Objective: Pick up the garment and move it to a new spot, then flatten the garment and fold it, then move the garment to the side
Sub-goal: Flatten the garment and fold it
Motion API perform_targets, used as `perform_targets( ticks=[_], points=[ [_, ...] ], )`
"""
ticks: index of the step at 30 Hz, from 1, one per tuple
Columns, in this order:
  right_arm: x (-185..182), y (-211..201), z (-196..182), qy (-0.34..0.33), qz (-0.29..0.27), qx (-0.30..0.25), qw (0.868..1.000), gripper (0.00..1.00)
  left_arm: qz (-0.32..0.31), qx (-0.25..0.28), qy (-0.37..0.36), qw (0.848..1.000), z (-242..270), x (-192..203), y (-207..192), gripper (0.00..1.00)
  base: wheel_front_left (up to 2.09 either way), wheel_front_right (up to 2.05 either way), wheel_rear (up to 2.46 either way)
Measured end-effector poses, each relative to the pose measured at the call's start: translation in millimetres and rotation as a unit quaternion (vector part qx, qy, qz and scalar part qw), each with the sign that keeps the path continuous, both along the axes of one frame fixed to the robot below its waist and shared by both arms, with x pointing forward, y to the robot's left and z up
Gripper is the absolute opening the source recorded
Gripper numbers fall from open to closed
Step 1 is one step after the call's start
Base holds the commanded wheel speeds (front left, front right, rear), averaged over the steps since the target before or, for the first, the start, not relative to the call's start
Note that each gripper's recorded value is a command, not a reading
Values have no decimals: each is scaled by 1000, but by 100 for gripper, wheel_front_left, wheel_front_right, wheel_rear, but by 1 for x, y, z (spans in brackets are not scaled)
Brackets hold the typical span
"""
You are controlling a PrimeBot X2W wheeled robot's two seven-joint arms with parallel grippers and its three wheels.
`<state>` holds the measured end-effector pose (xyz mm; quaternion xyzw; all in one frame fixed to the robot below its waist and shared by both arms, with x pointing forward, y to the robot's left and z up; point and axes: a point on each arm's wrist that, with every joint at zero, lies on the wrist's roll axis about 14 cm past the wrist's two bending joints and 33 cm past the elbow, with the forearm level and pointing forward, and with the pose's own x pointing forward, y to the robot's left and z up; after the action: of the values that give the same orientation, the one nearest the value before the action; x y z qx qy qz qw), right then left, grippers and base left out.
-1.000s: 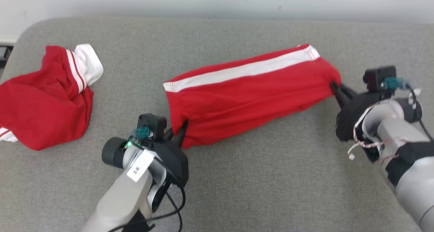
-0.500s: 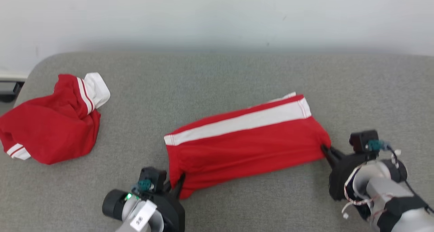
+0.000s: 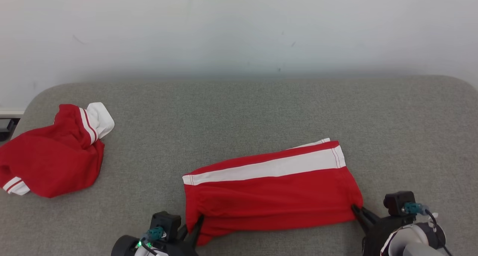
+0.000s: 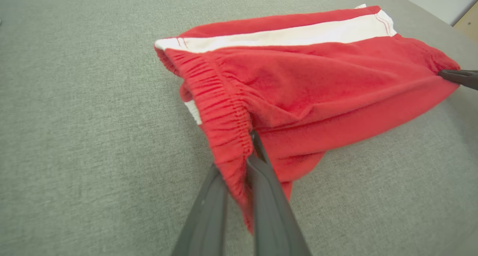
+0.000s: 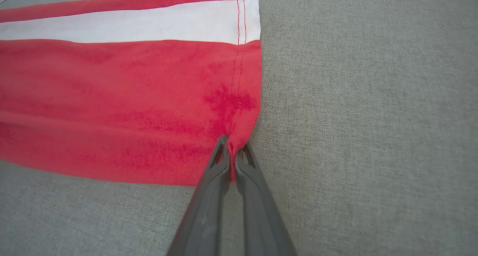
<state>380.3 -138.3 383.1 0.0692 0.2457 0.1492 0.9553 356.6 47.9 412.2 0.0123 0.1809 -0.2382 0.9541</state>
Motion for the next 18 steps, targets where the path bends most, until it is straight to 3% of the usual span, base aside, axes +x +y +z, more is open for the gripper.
perform_targets(
  ticks=[17,18],
  points=[
    [-29,-1,-10,6,-31,11,999,0,-6,5,25,1000,-10,-19,-2,0,0,0,0],
    [-28,-1,-9,5,-32,13,999,0,-6,5,28,1000,-10,-19,-2,15,0,0,0]
  ],
)
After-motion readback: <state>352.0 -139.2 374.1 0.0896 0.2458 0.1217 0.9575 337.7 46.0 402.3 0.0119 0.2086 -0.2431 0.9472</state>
